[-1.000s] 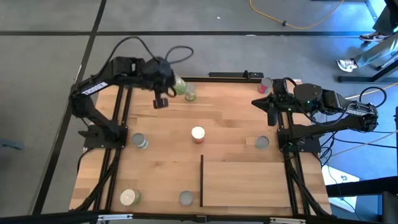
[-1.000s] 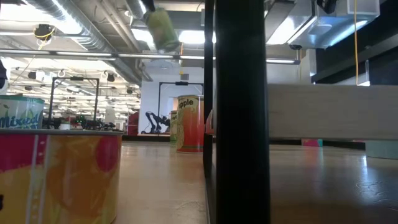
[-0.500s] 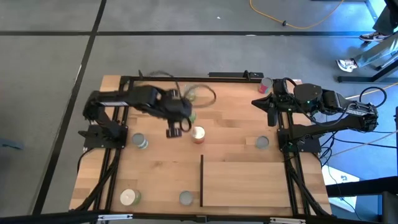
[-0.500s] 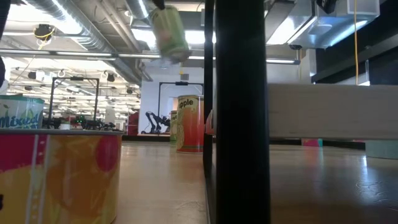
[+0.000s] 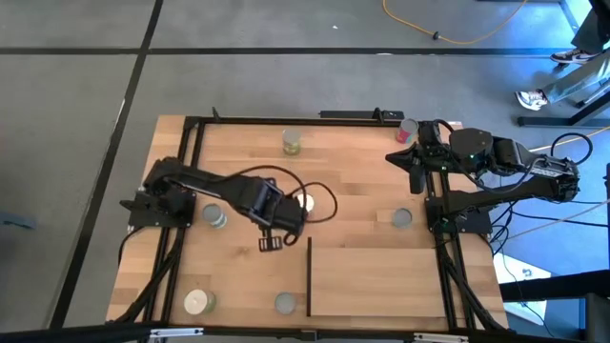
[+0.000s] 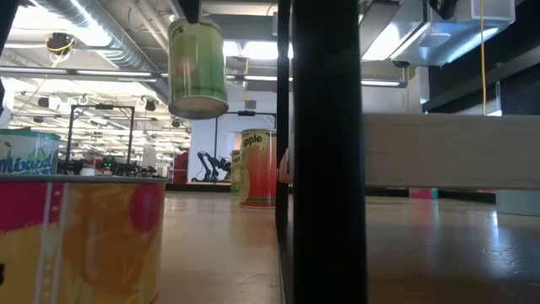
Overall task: Pick and place cans onto a shelf
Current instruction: Put the left canned pears on the shelf
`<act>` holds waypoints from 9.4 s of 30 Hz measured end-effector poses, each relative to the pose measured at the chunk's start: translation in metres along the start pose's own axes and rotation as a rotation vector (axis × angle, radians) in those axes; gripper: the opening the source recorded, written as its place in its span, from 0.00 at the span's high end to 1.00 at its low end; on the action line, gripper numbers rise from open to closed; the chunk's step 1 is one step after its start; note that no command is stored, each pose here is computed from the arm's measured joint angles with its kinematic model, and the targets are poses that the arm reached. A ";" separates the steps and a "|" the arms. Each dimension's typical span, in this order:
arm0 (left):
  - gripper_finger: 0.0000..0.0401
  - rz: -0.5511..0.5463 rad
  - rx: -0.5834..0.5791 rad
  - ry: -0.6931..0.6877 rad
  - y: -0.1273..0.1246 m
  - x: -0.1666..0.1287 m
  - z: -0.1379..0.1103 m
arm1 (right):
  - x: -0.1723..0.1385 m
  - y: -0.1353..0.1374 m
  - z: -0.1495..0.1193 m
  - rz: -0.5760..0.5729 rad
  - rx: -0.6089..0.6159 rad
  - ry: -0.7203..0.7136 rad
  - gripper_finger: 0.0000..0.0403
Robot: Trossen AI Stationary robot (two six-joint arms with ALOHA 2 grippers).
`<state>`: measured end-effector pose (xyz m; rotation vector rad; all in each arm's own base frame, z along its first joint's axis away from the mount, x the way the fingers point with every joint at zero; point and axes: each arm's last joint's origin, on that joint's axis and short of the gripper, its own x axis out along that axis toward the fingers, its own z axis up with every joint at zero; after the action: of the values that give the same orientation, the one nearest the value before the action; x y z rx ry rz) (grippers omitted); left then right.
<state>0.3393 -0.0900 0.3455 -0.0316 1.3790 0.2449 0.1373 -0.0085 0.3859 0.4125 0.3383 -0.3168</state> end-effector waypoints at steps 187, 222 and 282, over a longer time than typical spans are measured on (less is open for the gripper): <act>0.96 -0.021 -0.193 -0.561 0.090 -0.155 -0.111 | 0.393 0.073 -0.049 0.179 -0.333 0.748 0.79; 0.96 -0.019 -0.186 -0.562 0.090 -0.156 -0.111 | 0.329 0.095 0.025 0.226 -0.328 0.706 1.00; 0.96 0.012 -0.112 -0.560 0.089 -0.155 -0.110 | 0.161 0.219 -0.086 0.200 -0.064 0.925 1.00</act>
<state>0.1900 -0.0449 0.4853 -0.0439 0.8085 0.3131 0.3399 0.1828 0.3235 0.5082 1.1979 0.1043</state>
